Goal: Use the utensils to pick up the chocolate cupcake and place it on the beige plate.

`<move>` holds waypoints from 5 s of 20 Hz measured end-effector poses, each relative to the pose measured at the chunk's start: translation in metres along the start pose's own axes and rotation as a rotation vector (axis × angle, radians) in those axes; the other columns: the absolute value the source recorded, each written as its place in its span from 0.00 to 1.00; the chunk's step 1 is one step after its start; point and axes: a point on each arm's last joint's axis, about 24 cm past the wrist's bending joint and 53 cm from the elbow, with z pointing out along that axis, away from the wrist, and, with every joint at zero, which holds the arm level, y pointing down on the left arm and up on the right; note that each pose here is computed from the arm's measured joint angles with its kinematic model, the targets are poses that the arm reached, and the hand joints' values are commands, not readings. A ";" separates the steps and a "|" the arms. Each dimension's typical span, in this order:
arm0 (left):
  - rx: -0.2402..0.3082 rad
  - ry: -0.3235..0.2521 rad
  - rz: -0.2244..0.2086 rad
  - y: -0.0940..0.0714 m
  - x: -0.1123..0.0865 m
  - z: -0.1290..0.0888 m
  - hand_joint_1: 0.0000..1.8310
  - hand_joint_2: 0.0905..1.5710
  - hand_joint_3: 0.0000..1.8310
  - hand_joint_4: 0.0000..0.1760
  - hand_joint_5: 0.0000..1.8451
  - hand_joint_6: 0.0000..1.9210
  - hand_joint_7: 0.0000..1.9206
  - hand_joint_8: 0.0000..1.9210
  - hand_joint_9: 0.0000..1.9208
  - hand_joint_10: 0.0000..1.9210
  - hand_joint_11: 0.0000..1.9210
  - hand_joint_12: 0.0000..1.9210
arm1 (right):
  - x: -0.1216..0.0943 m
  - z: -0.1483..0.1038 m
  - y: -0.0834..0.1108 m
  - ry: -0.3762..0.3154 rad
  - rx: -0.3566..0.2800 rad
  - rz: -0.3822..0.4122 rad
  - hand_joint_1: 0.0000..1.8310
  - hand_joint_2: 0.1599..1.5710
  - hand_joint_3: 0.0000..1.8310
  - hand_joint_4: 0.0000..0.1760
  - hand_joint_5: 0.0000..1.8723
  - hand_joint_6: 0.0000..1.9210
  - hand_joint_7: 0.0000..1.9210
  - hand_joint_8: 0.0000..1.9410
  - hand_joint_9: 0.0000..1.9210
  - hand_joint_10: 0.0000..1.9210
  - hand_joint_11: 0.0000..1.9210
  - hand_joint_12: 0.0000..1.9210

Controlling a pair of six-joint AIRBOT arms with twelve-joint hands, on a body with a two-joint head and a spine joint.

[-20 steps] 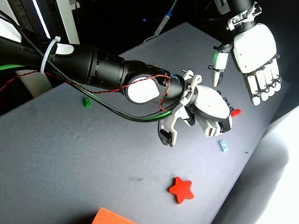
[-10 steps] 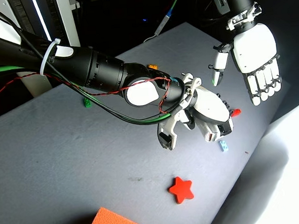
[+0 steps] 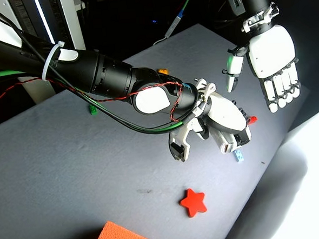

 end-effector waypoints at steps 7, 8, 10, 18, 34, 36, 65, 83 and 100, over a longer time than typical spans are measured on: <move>0.000 0.000 0.000 0.000 0.000 0.000 0.16 0.71 0.00 0.00 0.00 0.00 0.00 0.00 0.00 0.00 0.00 0.00 | -0.002 0.000 -0.001 0.000 0.003 -0.004 0.61 0.80 0.00 0.00 0.35 0.72 0.36 0.80 0.27 0.77 0.27 0.93; 0.000 0.000 0.000 0.000 0.000 0.000 0.16 0.70 0.00 0.00 0.00 0.00 0.00 0.00 0.01 0.00 0.00 0.00 | -0.006 -0.001 -0.001 -0.003 0.005 -0.005 0.60 0.82 0.00 0.00 0.33 0.74 0.33 0.84 0.24 0.80 0.22 0.97; 0.001 0.000 0.001 -0.001 0.000 0.000 0.16 0.70 0.00 0.00 0.00 0.00 0.00 0.00 0.00 0.00 0.00 0.00 | -0.013 -0.002 -0.002 -0.015 0.007 -0.006 0.61 0.80 0.00 0.00 0.35 0.73 0.36 0.80 0.26 0.76 0.24 0.92; 0.003 0.000 0.002 -0.001 0.000 0.000 0.17 0.70 0.00 0.00 0.00 0.00 0.00 0.00 0.00 0.00 0.00 0.00 | -0.019 -0.006 -0.013 -0.010 0.032 -0.006 0.59 0.78 0.00 0.00 0.37 0.73 0.27 0.62 0.24 0.78 0.23 0.95; 0.002 0.001 0.002 -0.001 0.001 0.000 0.17 0.70 0.00 0.00 0.00 0.00 0.00 0.00 0.01 0.00 0.00 0.00 | -0.041 -0.065 -0.036 -0.036 0.037 -0.017 0.62 0.78 0.00 0.00 0.36 0.71 0.37 0.72 0.26 0.73 0.22 0.95; 0.001 0.001 0.002 -0.001 0.001 0.000 0.17 0.70 0.00 0.00 0.00 0.00 0.00 0.00 0.01 0.00 0.01 0.00 | -0.038 -0.082 -0.042 -0.034 0.037 -0.016 0.57 0.82 0.00 0.00 0.32 0.79 0.25 0.67 0.20 0.76 0.17 0.98; 0.005 0.000 0.003 -0.002 0.001 -0.001 0.17 0.70 0.00 0.00 0.00 0.00 0.00 0.00 0.00 0.00 0.00 0.00 | 0.077 -0.116 -0.059 0.055 0.017 0.024 0.55 0.74 0.00 0.00 0.32 0.32 0.34 0.39 0.28 0.63 0.23 0.87; 0.000 0.000 0.000 0.002 0.001 -0.001 0.15 0.70 0.00 0.00 0.00 0.00 0.01 0.00 0.01 0.00 0.00 0.00 | 0.040 -0.154 -0.049 0.017 0.005 -0.011 0.35 0.59 0.00 0.00 0.08 0.00 0.12 0.00 0.11 0.00 0.00 0.42; 0.012 -0.002 0.003 -0.003 0.001 -0.006 0.19 0.69 0.00 0.00 0.04 0.00 0.05 0.00 0.05 0.00 0.01 0.02 | -0.038 -0.270 -0.063 -0.071 0.125 0.056 0.14 0.53 0.00 0.00 0.04 0.00 0.07 0.00 0.06 0.01 0.00 0.40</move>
